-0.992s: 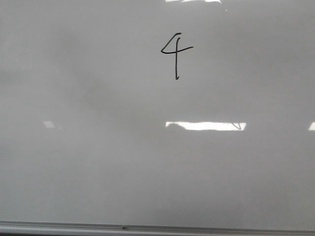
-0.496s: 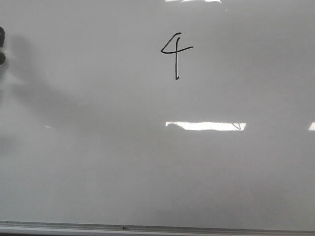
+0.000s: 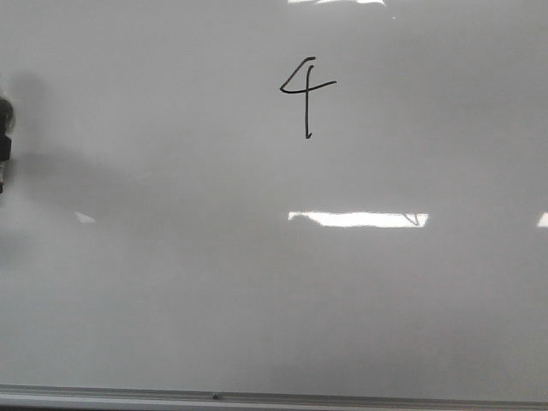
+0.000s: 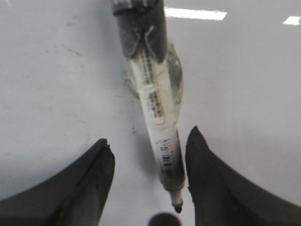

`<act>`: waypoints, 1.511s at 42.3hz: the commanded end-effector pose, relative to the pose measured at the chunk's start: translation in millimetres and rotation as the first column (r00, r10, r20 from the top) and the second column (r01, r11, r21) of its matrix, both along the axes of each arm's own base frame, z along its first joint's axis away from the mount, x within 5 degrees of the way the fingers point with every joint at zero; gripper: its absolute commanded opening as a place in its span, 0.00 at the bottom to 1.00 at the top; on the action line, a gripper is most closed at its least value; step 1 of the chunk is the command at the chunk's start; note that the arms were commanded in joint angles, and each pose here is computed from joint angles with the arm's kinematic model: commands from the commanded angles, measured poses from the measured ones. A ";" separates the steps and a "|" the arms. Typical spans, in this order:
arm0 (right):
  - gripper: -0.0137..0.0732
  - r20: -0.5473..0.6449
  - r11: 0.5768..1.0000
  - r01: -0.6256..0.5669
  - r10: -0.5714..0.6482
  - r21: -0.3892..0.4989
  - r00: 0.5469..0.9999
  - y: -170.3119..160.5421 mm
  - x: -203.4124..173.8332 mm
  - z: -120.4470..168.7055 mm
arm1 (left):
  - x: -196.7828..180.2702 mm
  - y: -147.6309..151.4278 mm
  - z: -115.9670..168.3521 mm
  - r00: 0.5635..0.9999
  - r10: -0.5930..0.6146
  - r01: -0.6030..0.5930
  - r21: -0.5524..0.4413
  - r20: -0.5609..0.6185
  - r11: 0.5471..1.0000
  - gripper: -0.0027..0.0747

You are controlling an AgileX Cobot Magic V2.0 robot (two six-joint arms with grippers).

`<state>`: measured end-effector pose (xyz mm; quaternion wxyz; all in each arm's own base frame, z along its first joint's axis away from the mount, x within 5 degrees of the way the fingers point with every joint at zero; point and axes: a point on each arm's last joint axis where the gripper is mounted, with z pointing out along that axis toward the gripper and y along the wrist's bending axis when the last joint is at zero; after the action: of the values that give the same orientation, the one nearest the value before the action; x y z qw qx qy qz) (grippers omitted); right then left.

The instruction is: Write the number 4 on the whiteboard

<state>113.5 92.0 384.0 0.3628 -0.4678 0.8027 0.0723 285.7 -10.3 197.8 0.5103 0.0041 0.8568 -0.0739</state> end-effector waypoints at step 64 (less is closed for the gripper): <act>0.08 0.033 0.888 0.339 -0.366 0.311 0.930 -50.5 -41.7 2.2 | -151.7 -82.5 192.6 0.852 -0.521 0.521 0.154 -0.046 0.839 0.08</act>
<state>69.7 40.6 374.2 0.4331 -0.2643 0.8565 0.0943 134.0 -90.7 372.5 0.4183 0.2856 0.8539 -0.1198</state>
